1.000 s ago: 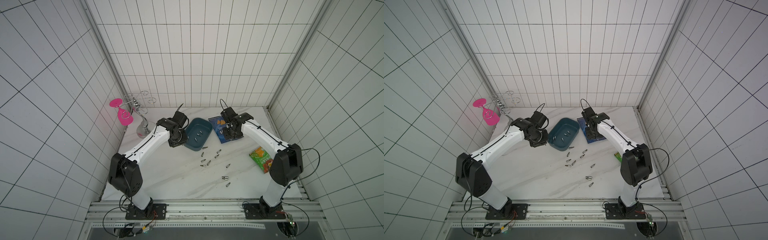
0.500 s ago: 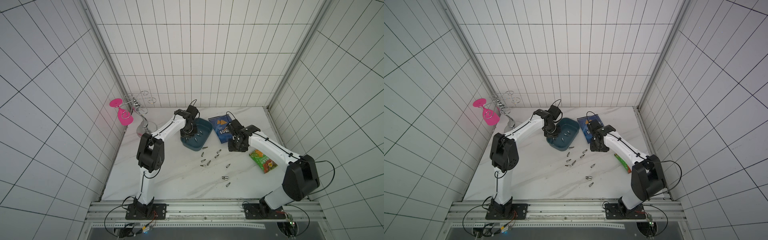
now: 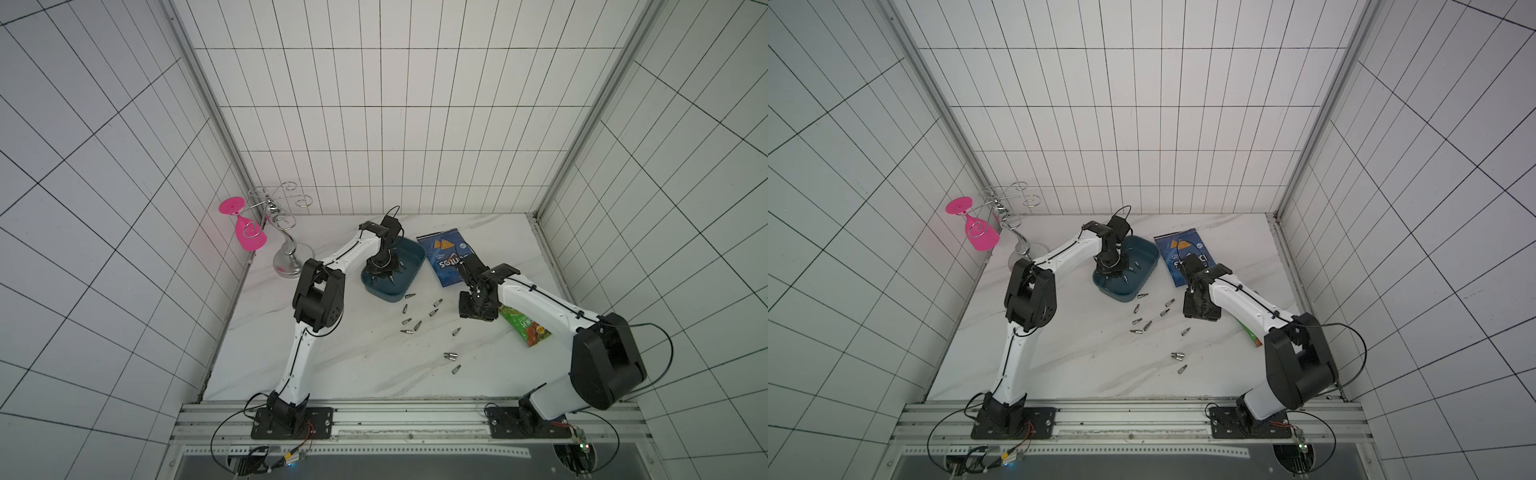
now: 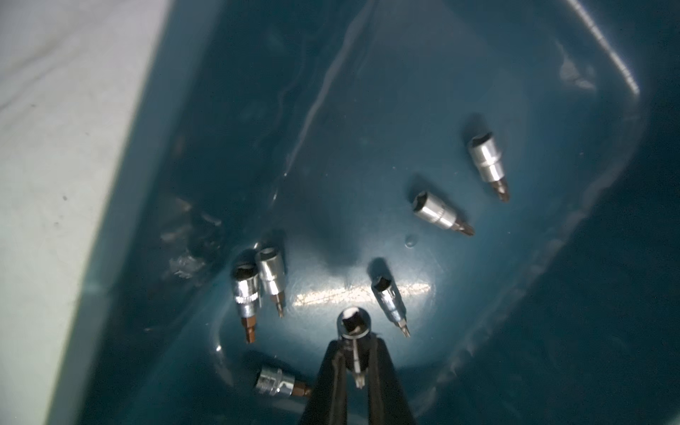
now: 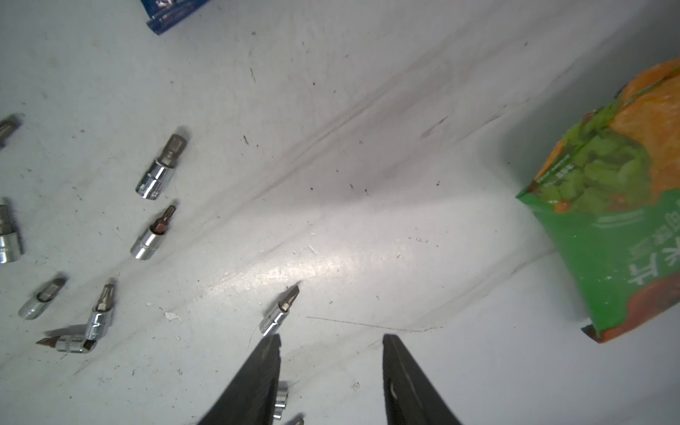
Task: Put the bit on the desktop into the storage box
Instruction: Place the screwdriver bit in the storage box.
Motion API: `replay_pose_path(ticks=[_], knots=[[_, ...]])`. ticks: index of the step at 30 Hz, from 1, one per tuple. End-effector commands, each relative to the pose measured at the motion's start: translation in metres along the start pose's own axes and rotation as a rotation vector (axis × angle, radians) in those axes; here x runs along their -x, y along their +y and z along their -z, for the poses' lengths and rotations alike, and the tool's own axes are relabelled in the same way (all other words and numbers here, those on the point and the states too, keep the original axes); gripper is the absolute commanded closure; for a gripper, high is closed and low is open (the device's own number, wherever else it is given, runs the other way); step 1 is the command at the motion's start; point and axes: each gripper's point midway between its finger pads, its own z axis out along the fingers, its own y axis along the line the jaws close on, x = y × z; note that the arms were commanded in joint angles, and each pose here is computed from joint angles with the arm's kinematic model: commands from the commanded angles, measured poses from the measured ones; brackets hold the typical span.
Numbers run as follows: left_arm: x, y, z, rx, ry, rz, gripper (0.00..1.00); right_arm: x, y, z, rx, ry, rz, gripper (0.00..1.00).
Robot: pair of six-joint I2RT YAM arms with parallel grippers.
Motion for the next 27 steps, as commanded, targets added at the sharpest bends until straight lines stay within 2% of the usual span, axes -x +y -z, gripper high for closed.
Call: replay_pose_path(ticks=[1, 27], knots=[[0.007, -0.001, -0.006, -0.006, -0.009, -0.014, 1.00, -0.004, 0.009, -0.006, 0.037, 0.020, -0.018, 0.52], [-0.010, 0.004, -0.030, 0.013, 0.069, -0.020, 0.99, -0.027, 0.029, -0.041, 0.057, 0.153, 0.014, 0.53]])
